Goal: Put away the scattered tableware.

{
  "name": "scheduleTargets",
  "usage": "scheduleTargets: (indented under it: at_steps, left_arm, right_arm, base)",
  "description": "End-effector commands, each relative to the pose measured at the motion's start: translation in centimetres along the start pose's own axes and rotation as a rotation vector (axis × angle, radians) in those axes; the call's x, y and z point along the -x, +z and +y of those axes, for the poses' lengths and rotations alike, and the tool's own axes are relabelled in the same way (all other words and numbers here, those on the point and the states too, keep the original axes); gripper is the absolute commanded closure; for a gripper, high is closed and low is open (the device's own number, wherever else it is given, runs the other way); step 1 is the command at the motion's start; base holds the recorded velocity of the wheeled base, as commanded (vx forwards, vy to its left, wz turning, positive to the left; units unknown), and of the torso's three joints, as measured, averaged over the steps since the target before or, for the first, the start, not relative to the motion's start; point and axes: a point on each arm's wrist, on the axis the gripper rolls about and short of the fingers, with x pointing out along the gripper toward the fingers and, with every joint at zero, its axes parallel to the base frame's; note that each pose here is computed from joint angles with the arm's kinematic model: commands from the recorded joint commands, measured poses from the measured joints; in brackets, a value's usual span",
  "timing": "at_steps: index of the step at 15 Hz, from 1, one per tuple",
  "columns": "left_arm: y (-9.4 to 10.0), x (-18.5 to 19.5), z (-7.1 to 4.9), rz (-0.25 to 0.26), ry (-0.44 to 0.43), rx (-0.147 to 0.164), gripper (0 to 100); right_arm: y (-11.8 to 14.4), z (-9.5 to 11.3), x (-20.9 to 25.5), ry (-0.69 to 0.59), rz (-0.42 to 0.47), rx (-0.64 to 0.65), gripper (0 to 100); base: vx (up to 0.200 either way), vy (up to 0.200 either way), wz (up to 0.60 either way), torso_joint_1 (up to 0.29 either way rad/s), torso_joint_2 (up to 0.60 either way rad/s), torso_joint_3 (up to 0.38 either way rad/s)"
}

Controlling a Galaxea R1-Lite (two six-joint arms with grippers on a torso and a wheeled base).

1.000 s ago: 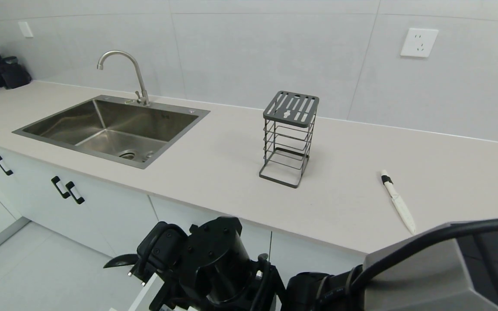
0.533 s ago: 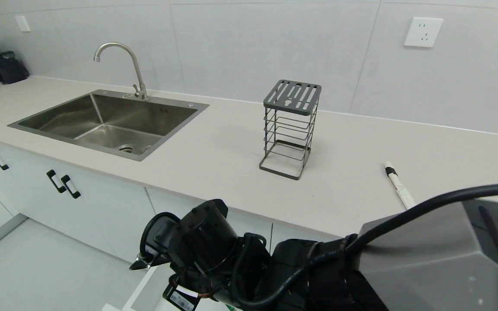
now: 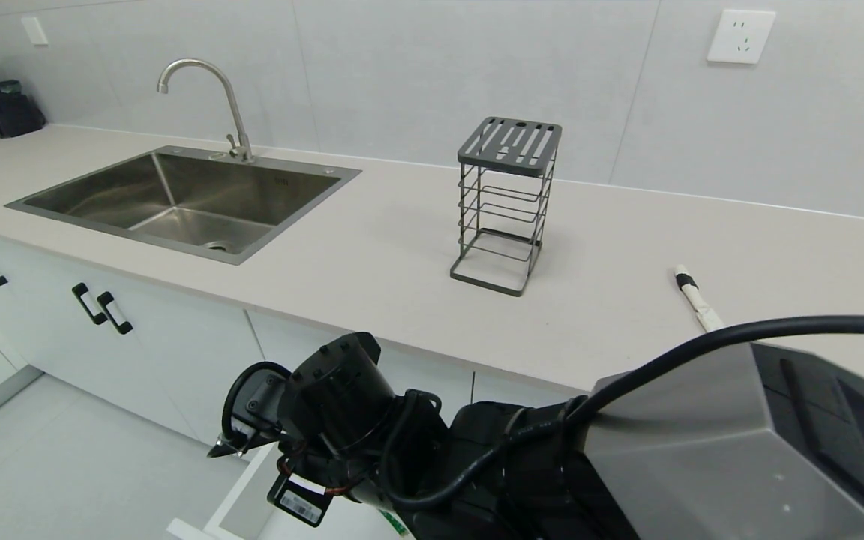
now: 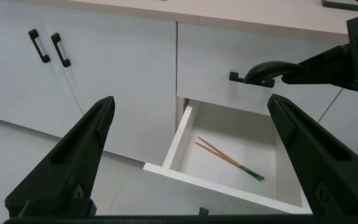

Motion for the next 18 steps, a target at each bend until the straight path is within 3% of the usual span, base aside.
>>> scheduleTargets:
  at_steps: [1,18]
  left_arm:
    - [0.0,0.0,0.0,0.001,-0.001,0.000,0]
    - [0.0,0.0,0.0,0.001,-0.001,0.000,0]
  right_arm:
    - [-0.2,0.0,-0.6,-0.001,0.000,-0.001,100]
    - [-1.2,-0.5,-2.8,-0.009,0.013,-0.008,100]
  base:
    - [0.000,0.000,0.00,0.000,0.00,0.000]
    - [0.000,0.000,0.00,-0.092,0.18,0.089]
